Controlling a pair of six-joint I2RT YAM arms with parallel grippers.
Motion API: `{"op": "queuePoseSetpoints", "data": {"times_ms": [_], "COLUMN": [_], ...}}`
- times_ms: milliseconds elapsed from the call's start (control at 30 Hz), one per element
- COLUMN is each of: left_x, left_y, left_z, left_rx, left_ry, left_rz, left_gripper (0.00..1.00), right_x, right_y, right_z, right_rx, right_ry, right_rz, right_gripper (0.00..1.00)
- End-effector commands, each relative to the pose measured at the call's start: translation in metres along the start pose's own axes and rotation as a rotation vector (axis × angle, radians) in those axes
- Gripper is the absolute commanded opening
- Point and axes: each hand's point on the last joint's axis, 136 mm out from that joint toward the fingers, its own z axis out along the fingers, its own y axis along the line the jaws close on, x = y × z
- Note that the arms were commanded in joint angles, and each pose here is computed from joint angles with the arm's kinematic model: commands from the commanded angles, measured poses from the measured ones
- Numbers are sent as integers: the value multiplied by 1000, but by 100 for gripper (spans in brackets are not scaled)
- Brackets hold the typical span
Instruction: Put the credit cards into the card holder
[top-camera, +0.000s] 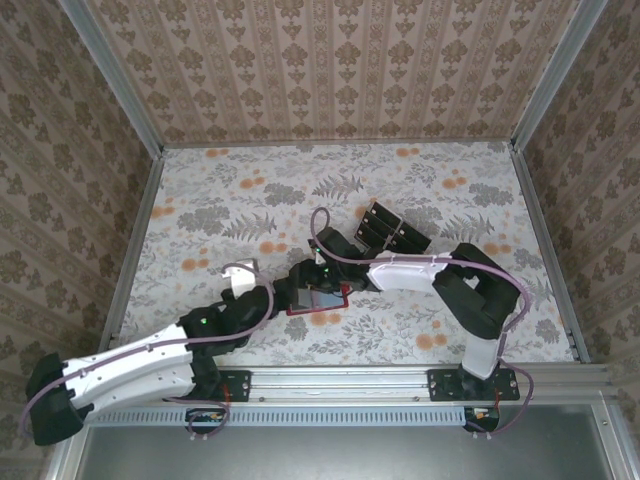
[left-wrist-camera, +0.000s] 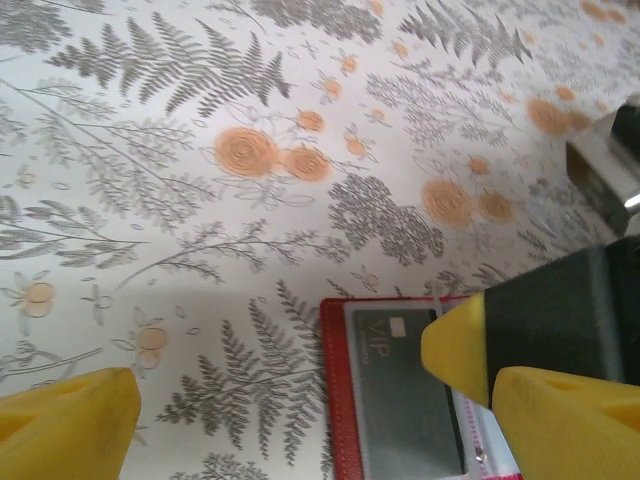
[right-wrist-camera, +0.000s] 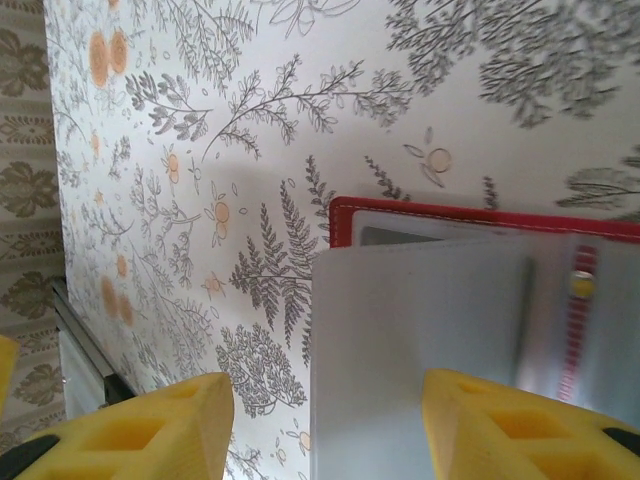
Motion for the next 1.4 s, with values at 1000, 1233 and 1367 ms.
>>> {"op": "queuePoseSetpoints", "data": {"times_ms": [1000, 1233, 1367], "left_x": [15, 9, 7], "left_y": [36, 35, 35], "left_z": [20, 26, 28], "left_rx": [-150, -156, -154], "left_ry": [171, 227, 242], "left_rz": [-1, 18, 17], "left_gripper": [100, 100, 100], "right_x": [-113, -120, -112], "right_y": [-21, -79, -109], "right_z": [-165, -196, -209], "right_rx": [265, 531, 677], "right_ry": [-303, -167, -129], "right_rz": [-327, -376, -383], "right_gripper": [50, 50, 50]}}
